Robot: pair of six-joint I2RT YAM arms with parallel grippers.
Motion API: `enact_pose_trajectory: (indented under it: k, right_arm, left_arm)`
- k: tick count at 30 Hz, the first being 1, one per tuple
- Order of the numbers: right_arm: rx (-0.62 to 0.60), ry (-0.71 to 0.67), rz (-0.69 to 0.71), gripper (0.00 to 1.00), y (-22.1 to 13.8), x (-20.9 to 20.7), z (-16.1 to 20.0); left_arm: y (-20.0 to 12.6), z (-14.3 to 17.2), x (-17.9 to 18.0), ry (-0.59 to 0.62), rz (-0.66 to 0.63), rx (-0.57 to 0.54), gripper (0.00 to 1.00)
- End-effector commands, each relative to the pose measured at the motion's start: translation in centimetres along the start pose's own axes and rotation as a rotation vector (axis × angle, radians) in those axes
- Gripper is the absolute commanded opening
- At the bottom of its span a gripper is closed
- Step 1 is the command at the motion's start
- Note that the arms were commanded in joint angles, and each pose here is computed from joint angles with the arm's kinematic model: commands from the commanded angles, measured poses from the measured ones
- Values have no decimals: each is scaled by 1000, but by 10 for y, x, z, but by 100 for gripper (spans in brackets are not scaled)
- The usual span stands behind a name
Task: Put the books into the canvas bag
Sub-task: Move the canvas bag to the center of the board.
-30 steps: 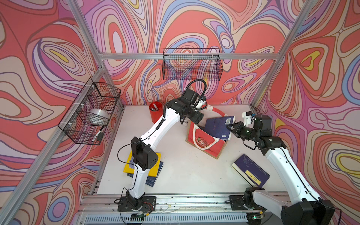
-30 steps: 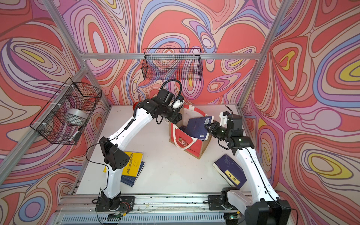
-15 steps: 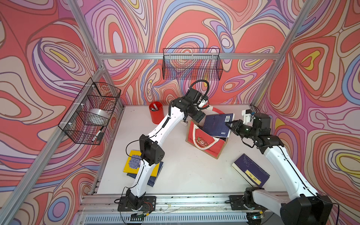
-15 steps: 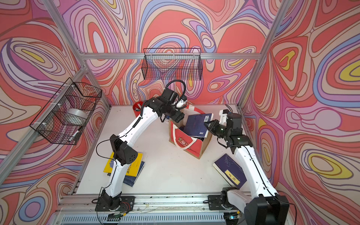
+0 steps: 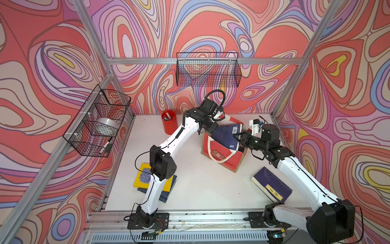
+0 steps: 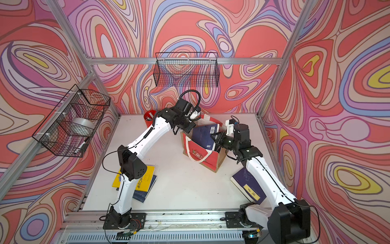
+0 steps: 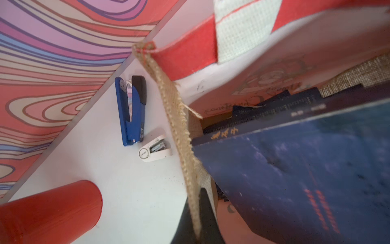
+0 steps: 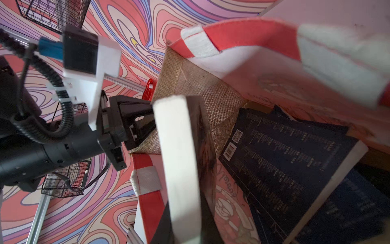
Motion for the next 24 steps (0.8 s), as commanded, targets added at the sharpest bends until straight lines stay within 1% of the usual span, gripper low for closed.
enact_pose_trajectory:
  k: [1, 4, 7, 11, 14, 18, 20, 24]
  right_arm:
    - [-66, -61, -137, 0, 4, 33, -11]
    - [-45, -50, -131, 0, 13, 27, -3]
    - [-16, -46, -122, 0, 20, 18, 13]
    - [41, -54, -130, 0, 20, 15, 42]
    - [107, -69, -142, 0, 20, 22, 71]
    - [181, -93, -156, 0, 20, 26, 114]
    - [198, -99, -175, 0, 19, 26, 129]
    - [182, -72, -187, 0, 20, 23, 141]
  left_arm:
    - [-45, 2, 0, -28, -13, -70, 0]
    - [-66, 14, -8, -52, -20, -124, 0]
    - [-78, 32, -15, -67, -37, -160, 0]
    - [-90, 54, -24, -104, -40, -182, 0]
    - [-96, 65, -32, -126, -30, -210, 0]
    - [-102, 77, -46, -114, -25, -229, 0]
    - [-108, 82, -54, -109, -25, -262, 0]
    - [-113, 97, -79, -89, -27, -303, 0]
Point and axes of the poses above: each gripper's point midway between its finger pads, its own y axis out along the fingers, its own x axis along the line the jaws close on, z = x × y, the point moved 1 cm from there along -y, back along the fingers, and after that the axes turned 10 degrees about y, right-handed, at the moved point
